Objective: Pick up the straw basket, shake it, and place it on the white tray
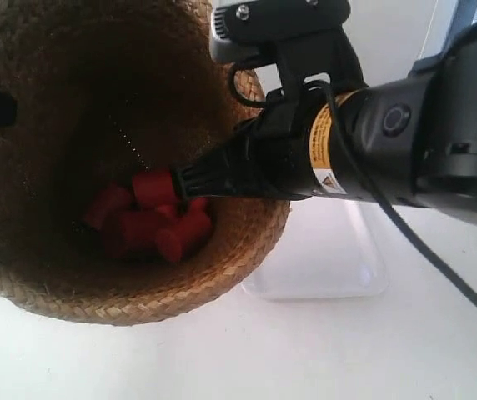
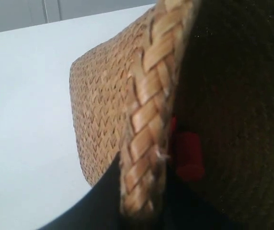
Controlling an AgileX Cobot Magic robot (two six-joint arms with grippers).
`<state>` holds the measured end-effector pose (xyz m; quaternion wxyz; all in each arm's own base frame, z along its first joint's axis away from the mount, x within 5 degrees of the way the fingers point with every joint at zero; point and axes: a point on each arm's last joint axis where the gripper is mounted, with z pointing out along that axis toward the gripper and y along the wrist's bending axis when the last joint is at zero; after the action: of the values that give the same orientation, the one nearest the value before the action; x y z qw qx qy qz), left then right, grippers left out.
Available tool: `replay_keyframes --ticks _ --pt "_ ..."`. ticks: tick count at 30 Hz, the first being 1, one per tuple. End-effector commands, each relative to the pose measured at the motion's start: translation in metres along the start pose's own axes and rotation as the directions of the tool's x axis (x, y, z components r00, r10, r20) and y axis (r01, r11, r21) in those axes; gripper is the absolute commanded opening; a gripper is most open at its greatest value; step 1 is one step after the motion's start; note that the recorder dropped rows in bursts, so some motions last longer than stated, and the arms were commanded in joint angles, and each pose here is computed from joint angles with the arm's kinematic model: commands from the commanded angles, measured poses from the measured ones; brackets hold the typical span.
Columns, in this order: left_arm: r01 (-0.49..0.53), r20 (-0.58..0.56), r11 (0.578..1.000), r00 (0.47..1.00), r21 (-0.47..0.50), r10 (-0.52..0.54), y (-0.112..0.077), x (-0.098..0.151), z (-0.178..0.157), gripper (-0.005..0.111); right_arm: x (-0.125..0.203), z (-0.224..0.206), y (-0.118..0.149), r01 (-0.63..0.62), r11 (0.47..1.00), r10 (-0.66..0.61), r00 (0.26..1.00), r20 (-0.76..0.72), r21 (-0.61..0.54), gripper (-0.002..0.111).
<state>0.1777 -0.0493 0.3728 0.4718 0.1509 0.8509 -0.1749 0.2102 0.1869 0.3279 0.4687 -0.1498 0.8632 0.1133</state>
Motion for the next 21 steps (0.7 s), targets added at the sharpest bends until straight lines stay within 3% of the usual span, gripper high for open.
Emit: replay_keyframes --ticks 1,17,21 --pt "0.005 0.022 1.000 1.000 0.003 -0.005 0.000 0.000 0.002 0.000 0.005 0.012 0.002 0.061 0.998 -0.061 0.998 -0.018 0.002 0.000" --pt "0.018 -0.068 1.000 0.998 -0.001 -0.018 0.004 0.018 0.013 0.000 0.023 0.040 0.005 0.092 0.994 -0.085 0.989 -0.123 0.052 0.000" --pt "-0.003 -0.016 0.999 1.000 0.051 0.004 -0.009 -0.002 -0.010 0.000 -0.004 0.011 0.005 0.091 0.995 -0.087 0.994 -0.070 0.050 0.000"
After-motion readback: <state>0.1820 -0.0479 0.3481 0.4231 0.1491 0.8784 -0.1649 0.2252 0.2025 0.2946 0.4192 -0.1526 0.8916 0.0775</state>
